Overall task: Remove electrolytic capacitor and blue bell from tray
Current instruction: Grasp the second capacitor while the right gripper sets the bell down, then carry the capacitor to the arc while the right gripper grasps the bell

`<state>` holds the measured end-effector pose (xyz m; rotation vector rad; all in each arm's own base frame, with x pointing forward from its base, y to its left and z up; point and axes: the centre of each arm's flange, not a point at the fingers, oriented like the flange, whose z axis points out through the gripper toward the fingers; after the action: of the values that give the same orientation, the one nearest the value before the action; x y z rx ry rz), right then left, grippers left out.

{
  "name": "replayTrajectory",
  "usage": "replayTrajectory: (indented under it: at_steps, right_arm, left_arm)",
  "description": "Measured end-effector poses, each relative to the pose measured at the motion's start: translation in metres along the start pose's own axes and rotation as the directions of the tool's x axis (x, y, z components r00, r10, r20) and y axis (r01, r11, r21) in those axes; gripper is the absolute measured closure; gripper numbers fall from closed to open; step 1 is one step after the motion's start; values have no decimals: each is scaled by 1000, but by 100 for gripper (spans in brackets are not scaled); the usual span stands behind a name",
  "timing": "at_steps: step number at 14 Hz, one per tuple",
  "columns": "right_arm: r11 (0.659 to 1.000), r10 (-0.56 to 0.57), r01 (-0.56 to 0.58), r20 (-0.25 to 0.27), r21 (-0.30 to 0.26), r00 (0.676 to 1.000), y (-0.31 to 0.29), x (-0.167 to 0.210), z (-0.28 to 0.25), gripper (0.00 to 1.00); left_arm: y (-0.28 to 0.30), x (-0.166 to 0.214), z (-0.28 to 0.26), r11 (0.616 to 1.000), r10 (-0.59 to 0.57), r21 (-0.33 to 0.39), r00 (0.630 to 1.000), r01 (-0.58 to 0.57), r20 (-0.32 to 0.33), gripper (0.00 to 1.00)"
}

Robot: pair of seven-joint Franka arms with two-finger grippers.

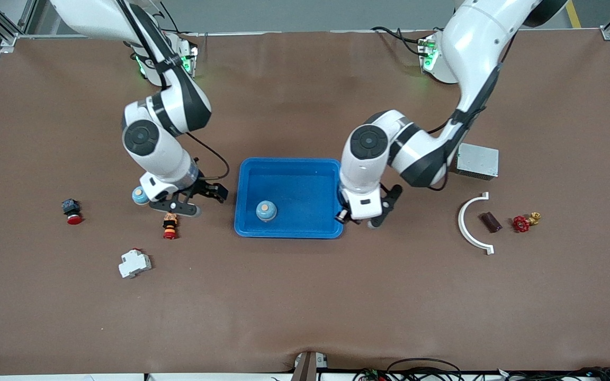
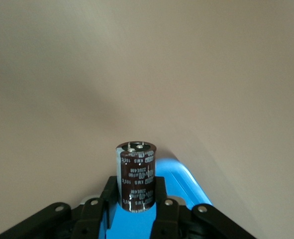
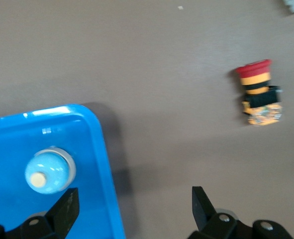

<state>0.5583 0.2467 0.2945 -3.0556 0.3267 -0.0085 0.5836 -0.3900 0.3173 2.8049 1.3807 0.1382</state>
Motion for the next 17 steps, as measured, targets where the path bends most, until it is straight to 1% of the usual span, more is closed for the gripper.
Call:
replayTrajectory:
  at_steps: [1, 3, 6, 8, 10, 12, 14, 15, 17]
  right_arm:
    - [1000, 13, -13, 3, 0, 1000, -10, 3, 8, 0]
    - [999, 40, -40, -1, -17, 999, -33, 5, 25, 0]
    - [993, 91, -92, -24, -80, 996, -74, 1, 44, 0]
    - [988, 117, -118, -19, -101, 993, -97, -1, 49, 0]
    - [986, 134, -136, -22, -99, 991, -107, 0, 52, 0]
    - [984, 150, -151, -23, -99, 988, -110, 0, 54, 0]
    - [980, 171, -172, -22, -102, 985, -114, -4, 59, 0]
    - [978, 181, -183, -25, -97, 983, -118, -8, 63, 0]
    - [977, 201, -204, -42, -68, 979, -128, -14, 69, 0]
  left_arm:
    - [-7, 19, -1, 999, 27, 37, 1000, -27, -10, 67]
    - [-24, 58, 13, 989, 98, 115, 995, -97, -4, 67]
    - [-60, 112, 53, 966, 155, 203, 987, -161, 41, 67]
    - [-83, 143, 78, 952, 171, 245, 982, -185, 76, 67]
    - [-102, 168, 97, 942, 171, 273, 980, -194, 104, 67]
    - [-114, 181, 113, 934, 173, 299, 979, -198, 111, 67]
    - [-119, 181, 127, 926, 179, 316, 977, -208, 117, 67]
    - [-120, 181, 132, 925, 178, 318, 976, -209, 122, 67]
    - [-124, 189, 137, 928, 163, 319, 979, -195, 125, 67]
